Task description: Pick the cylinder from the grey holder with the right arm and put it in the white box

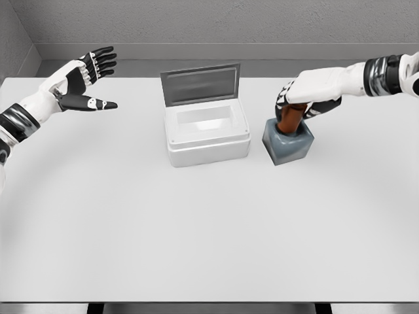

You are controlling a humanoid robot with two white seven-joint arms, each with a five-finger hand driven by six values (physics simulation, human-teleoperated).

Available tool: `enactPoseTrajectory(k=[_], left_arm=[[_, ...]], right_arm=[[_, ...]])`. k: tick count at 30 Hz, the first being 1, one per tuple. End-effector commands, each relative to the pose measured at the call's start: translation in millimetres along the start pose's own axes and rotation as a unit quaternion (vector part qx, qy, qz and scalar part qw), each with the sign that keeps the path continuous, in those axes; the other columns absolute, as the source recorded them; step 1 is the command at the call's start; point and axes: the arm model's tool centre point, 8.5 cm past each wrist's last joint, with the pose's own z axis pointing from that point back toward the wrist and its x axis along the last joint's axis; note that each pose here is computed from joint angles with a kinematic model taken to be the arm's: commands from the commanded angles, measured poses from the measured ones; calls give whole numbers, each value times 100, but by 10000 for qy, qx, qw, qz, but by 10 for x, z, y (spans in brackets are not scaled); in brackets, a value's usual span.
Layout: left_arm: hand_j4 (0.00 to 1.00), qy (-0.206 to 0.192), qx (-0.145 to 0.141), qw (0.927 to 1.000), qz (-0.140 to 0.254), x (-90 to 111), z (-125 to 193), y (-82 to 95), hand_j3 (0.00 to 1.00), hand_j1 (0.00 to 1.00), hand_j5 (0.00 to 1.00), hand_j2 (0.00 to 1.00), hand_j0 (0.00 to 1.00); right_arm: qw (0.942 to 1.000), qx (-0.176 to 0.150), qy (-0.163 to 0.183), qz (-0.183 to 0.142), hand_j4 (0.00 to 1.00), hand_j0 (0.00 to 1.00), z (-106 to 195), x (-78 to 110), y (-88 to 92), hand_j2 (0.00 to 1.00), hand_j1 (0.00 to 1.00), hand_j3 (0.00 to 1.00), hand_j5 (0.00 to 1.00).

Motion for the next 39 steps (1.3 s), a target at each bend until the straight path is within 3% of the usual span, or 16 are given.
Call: enactPoseTrajectory(k=[1,11,19,39], left_arm=[[100,-19,-1,10000,24,4,-3,-3,100,100,100,100,100],[100,-42,6,10000,11,28,-12,9,100,100,100,100,100],[100,-59,8,10000,3,36,-12,11,100,100,100,100,100],[100,-59,8,10000,3,36,-12,11,100,100,100,100,100]], right_arm=[[10000,-15,9,-13,50,50,12,-4,-8,50,50,50,50],[9999,-79,101,46,50,50,102,-42,-87,50,50,50,50],[9996,-188,112,169,50,50,130,-36,-254,50,50,50,50],[9977,-386,-283,475,50,50,-209,202,-634,50,50,50,50]])
